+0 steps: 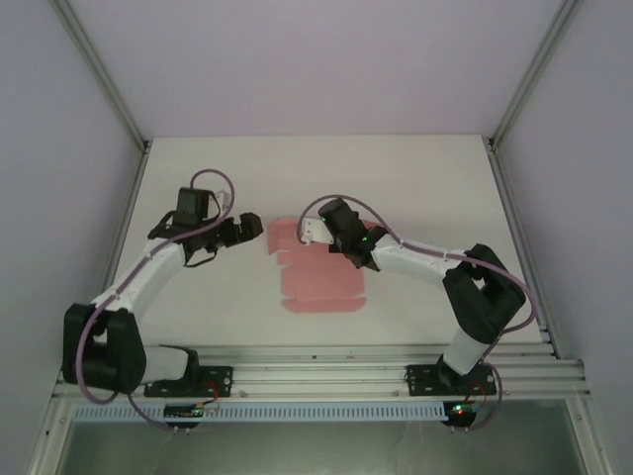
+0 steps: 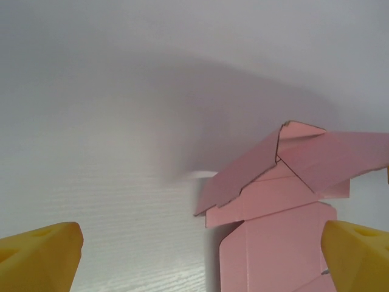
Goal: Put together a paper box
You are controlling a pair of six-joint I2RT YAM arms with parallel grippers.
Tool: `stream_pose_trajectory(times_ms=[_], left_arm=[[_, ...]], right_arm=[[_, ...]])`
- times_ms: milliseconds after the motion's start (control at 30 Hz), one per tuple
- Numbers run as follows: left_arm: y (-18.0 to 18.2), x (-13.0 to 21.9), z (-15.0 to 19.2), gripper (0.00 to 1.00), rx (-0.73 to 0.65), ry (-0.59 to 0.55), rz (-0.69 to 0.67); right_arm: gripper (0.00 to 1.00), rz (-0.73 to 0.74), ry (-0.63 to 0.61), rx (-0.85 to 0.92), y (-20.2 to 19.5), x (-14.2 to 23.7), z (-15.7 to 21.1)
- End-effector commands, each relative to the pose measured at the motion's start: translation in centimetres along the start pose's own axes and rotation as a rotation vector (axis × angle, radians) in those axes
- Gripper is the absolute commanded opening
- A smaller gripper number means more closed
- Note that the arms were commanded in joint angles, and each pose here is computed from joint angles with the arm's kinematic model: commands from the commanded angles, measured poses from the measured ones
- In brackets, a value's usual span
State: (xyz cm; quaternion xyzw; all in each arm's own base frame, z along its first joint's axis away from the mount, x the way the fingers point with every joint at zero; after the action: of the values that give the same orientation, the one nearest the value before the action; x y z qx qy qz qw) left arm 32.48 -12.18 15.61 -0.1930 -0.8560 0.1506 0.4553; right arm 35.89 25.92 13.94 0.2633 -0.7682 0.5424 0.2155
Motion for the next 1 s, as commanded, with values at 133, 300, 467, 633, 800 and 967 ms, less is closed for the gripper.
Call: stream_pose_trajectory(times_ms=[133,300,467,633,800,967], left_arm=[[-2.6,-2.8,-3.8,1.0,-0.126,-0.01,0.112],[-2.6,-5.8,-2.4,1.0,-0.174,0.08,0.129],[-3.7,-7.6,-1.3,1.0,-0.218,0.112,0.161],[-4.9,-9.1,-0.7,1.0,-0.221,0.117,0.152],[-6.9,-9.9,-0.8,1.0,-0.245,0.063,0.107],[-8.4,-9.4,-1.2,1.0,-0.221,0.038,0.174]], right_arm=[[0.02,0.03,-0.03,-0.021,-0.5,0.5,-0.7],[0.02,0.018,-0.033,-0.062,-0.7,0.6,-0.7],[0.02,0.038,-0.035,-0.099,-0.9,0.6,-1.0],[0.03,0.029,-0.051,-0.16,-0.9,1.0,-1.3],[0.02,0.015,-0.085,-0.215,-0.4,1.7,-2.0],[0.03,0.022,-0.095,-0.259,-0.7,2.3,-1.9]])
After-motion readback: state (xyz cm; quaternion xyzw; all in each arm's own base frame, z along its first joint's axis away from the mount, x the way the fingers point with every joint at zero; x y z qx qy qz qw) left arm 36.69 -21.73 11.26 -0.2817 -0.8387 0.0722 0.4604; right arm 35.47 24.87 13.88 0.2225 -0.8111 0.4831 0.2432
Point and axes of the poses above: each hand's point on the last joint's axis, 136 mm out from that joint toward the fingers, its own x axis back along the fingers, its own y axis along the line the jaws close on, z = x × y, the point moved 2 cm from there along x, back along the fingers, and after that the axes turned 11 degrees about -x, right-handed, at the moved point
